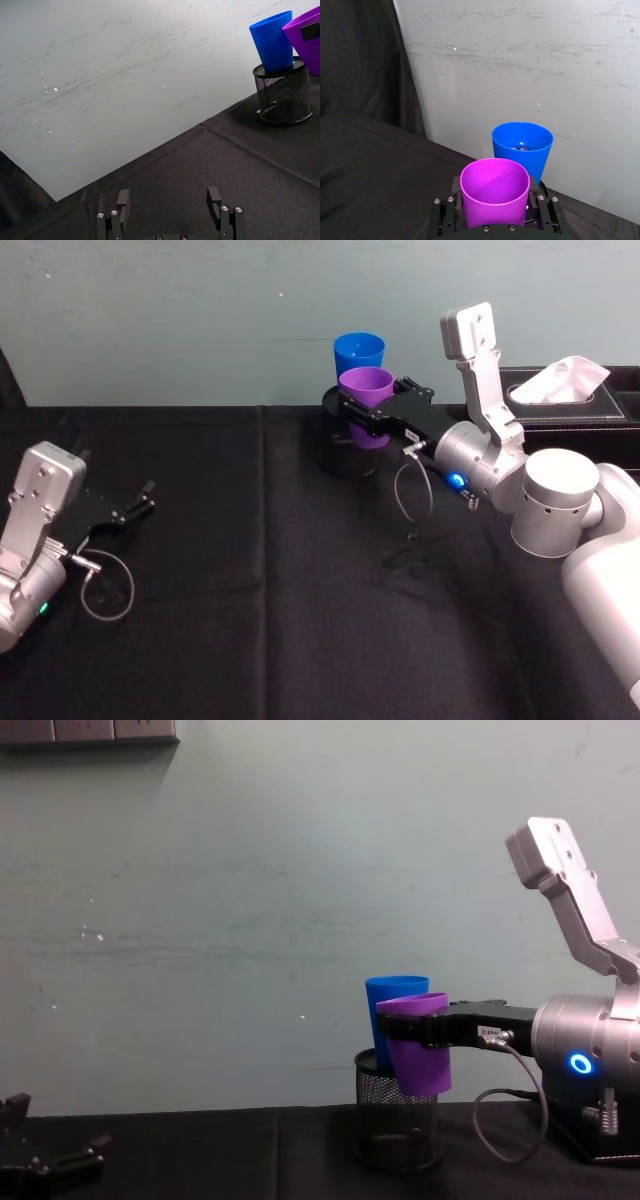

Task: Pick up one cup with a gripper and tap it against the other cup.

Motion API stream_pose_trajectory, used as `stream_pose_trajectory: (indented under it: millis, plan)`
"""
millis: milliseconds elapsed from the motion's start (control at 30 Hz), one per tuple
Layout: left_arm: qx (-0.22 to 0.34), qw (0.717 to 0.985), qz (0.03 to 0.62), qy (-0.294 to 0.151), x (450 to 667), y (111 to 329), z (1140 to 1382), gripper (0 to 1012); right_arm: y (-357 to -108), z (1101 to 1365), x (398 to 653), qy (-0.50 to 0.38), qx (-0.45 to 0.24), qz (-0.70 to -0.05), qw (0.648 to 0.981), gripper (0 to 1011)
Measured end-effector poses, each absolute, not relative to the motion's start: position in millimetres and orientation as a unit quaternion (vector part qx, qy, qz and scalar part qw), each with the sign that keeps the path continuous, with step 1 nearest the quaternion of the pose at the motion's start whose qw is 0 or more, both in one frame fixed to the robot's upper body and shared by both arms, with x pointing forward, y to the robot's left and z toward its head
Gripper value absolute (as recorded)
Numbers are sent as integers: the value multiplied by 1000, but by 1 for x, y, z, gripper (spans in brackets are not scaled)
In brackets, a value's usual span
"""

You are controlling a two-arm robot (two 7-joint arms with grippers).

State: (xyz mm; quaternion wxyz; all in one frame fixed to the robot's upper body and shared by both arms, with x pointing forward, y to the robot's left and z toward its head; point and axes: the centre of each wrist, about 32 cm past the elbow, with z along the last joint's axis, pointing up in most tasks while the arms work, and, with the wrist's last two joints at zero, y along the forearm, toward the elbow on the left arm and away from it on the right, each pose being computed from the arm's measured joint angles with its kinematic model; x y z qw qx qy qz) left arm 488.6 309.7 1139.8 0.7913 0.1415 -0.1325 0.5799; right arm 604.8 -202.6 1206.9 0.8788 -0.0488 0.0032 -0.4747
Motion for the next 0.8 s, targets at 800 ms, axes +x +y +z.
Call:
stream_pose_trajectory:
  millis: [800]
  plan:
    - [141,791,580,-132,489,310,1140,1000,-203,1207,605,3,-49,-475,879,735]
